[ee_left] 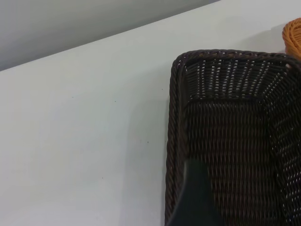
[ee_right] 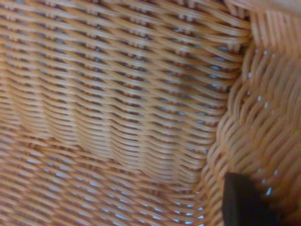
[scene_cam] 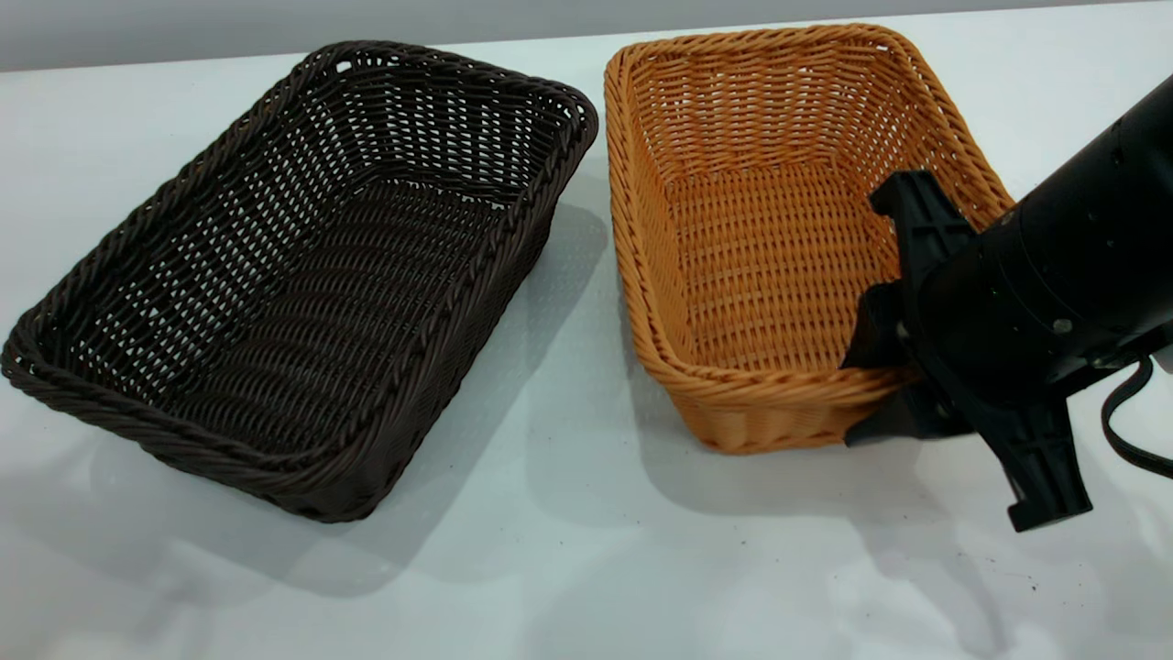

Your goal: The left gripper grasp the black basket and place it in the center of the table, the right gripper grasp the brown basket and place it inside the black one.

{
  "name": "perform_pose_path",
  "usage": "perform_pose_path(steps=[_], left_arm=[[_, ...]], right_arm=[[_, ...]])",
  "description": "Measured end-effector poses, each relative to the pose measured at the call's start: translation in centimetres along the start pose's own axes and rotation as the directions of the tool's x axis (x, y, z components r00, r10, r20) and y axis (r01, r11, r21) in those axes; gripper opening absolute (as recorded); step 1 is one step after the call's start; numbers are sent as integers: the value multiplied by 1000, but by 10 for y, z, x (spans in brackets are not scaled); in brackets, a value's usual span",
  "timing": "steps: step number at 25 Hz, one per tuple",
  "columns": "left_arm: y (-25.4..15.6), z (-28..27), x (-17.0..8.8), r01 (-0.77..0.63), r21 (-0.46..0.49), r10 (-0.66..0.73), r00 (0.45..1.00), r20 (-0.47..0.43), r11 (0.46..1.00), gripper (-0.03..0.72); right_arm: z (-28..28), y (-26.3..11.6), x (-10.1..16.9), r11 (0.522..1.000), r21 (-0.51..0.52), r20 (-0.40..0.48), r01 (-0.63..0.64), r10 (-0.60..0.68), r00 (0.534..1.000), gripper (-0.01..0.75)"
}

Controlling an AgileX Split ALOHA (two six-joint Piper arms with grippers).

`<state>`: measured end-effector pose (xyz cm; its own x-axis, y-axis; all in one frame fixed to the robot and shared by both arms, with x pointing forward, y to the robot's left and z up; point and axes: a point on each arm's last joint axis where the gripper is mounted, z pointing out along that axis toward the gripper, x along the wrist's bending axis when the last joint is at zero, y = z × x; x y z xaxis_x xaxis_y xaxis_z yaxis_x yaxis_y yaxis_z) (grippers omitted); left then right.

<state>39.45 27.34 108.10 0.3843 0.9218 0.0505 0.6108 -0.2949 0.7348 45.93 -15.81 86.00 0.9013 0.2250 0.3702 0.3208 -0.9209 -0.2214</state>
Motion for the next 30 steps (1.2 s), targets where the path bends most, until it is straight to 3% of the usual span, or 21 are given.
perform_pose_path(steps=[10, 13, 20, 24, 27, 30], left_arm=[[-1, 0, -1, 3, 12, -3, 1000, 10, 1000, 468], [-1, 0, -2, 21, 6, -21, 999, 25, 1000, 468], [0, 6, -1, 31, 27, -32, 999, 35, 999, 468], [0, 17, -2, 65, 63, -69, 995, 69, 996, 468], [0, 27, -5, 62, 101, -72, 992, 101, 993, 468], [0, 37, -9, 42, 141, -61, 989, 133, 989, 468]], right_arm=[[-4, 10, 3, 997, -68, -22, -24, 23, 1000, 115], [-13, 20, 10, 994, -105, -64, -34, 27, 998, 115], [-46, 40, 28, 980, -186, -175, 65, -98, 980, 113], [-68, 45, 36, 968, -173, -247, 182, -221, 943, 113], [-86, 48, 41, 935, -159, -302, 317, -352, 886, 113], [-100, 61, 43, 924, -156, -344, 350, -383, 857, 113]])
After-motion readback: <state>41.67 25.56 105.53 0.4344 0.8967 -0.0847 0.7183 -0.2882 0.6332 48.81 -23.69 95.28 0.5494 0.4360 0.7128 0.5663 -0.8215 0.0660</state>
